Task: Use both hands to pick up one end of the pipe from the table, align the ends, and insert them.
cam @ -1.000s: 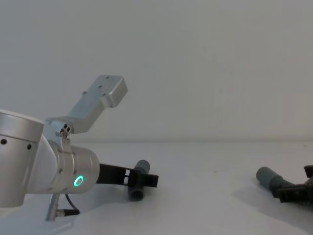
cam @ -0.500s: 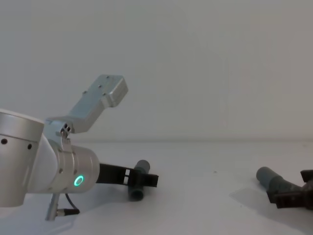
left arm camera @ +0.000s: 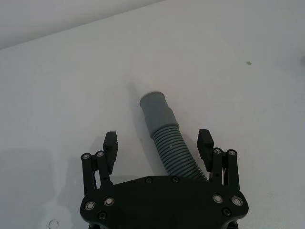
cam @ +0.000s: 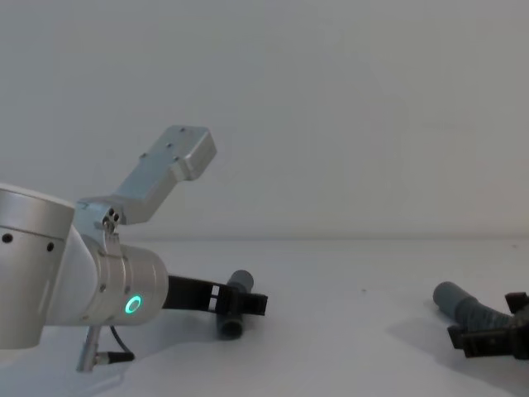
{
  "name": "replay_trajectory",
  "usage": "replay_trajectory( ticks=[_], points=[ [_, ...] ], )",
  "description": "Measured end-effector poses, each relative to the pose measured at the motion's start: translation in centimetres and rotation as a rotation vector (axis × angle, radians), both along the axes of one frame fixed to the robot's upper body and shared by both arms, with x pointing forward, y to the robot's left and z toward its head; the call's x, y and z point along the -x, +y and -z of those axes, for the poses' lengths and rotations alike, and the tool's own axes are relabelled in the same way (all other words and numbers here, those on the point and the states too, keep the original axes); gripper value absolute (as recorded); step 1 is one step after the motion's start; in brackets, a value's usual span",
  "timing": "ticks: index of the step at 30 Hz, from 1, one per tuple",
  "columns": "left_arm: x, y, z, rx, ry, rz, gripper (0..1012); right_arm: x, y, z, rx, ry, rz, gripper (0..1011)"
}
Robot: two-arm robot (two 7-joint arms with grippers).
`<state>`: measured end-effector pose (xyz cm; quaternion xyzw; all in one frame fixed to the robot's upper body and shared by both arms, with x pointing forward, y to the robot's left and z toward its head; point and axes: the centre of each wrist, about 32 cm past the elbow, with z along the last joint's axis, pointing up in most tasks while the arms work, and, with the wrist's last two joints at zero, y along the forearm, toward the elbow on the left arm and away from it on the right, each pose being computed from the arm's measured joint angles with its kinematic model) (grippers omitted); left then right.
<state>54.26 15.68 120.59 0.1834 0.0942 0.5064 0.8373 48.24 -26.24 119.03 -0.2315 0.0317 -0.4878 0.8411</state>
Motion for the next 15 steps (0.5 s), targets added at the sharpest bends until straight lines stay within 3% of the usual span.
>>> replay_trajectory(
  ticks=[8,15],
  points=[
    [0.00,0.00,0.00,0.000,0.000,0.000,1001,-0.02,0.06,0.03,0.001,0.002,0.000,945],
    [0.00,0.00,-0.01,0.000,0.000,0.000,1001,-0.02,0.09,0.05,0.001,0.004,-0.001,738]
  ],
)
